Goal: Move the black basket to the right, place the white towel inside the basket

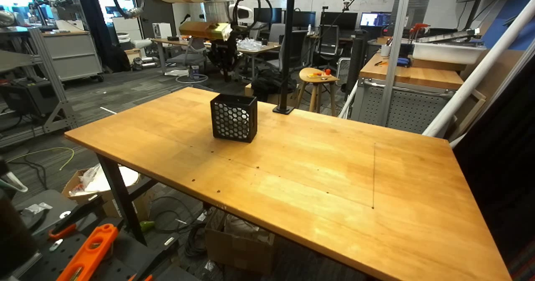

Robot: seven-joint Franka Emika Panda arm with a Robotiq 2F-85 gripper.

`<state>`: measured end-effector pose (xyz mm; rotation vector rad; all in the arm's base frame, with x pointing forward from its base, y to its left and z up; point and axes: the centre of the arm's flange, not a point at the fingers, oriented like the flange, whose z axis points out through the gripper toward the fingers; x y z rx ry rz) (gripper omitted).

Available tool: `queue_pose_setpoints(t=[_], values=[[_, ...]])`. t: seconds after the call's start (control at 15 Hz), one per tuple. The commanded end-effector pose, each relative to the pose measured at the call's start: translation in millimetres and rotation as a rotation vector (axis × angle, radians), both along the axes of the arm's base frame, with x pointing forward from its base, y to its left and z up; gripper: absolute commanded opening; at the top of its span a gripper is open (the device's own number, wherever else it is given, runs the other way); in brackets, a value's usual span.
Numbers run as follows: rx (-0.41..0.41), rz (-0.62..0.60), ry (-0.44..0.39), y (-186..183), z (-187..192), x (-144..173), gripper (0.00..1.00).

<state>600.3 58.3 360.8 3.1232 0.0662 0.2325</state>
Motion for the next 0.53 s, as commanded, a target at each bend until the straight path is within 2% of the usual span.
queue_pose_setpoints(t=[0.0,0.07,0.13,0.33,0.47], values=[[0.033,-0.036,-0.049,12,18,-16,0.27],[0.009,-0.016,-0.010,5,6,-3,0.03],[0.014,-0.018,-0.015,7,8,-5,0.05],[0.018,-0.021,-0.019,10,10,-7,0.26],[0.018,-0.022,-0.019,10,9,-8,0.27]])
